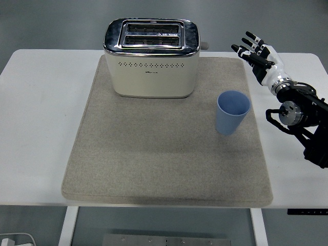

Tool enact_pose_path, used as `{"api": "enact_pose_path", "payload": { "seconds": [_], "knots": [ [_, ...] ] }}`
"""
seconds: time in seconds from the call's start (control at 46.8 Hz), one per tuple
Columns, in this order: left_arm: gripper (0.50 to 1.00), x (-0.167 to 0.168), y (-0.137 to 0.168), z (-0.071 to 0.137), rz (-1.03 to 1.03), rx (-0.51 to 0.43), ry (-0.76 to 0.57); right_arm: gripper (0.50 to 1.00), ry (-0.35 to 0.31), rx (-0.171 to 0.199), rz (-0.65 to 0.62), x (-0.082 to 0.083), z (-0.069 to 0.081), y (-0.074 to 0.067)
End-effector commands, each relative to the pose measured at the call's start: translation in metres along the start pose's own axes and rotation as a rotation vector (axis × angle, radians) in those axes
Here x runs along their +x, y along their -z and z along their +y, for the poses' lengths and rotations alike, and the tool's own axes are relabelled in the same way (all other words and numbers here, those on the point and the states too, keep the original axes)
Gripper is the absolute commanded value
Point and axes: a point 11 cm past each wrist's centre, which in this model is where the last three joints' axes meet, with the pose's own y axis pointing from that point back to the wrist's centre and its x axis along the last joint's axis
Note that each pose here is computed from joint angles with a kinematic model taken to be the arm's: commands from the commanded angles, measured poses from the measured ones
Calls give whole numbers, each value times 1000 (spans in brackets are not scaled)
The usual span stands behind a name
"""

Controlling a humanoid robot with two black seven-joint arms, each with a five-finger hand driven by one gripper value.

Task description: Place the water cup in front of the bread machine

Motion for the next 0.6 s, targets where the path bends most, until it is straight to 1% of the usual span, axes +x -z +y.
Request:
{"api": "enact_pose_path", "payload": {
  "seconds": [0.0,0.299,0.406,0.513,0.577],
  "knots": [
    [1000,0,0,0,0,0,0,915,1,0,0,0,0,0],
    [1000,-1,0,0,-1,0,1,915,7,3,13,0,1,-1],
    [1000,0,0,0,0,0,0,915,2,3,17,6,3,-1],
    [1000,0,0,0,1,0,0,915,32,5,13,9,5,2],
    [1000,0,0,0,1,0,0,915,41,4,15,16,9,1]
  ]
}}
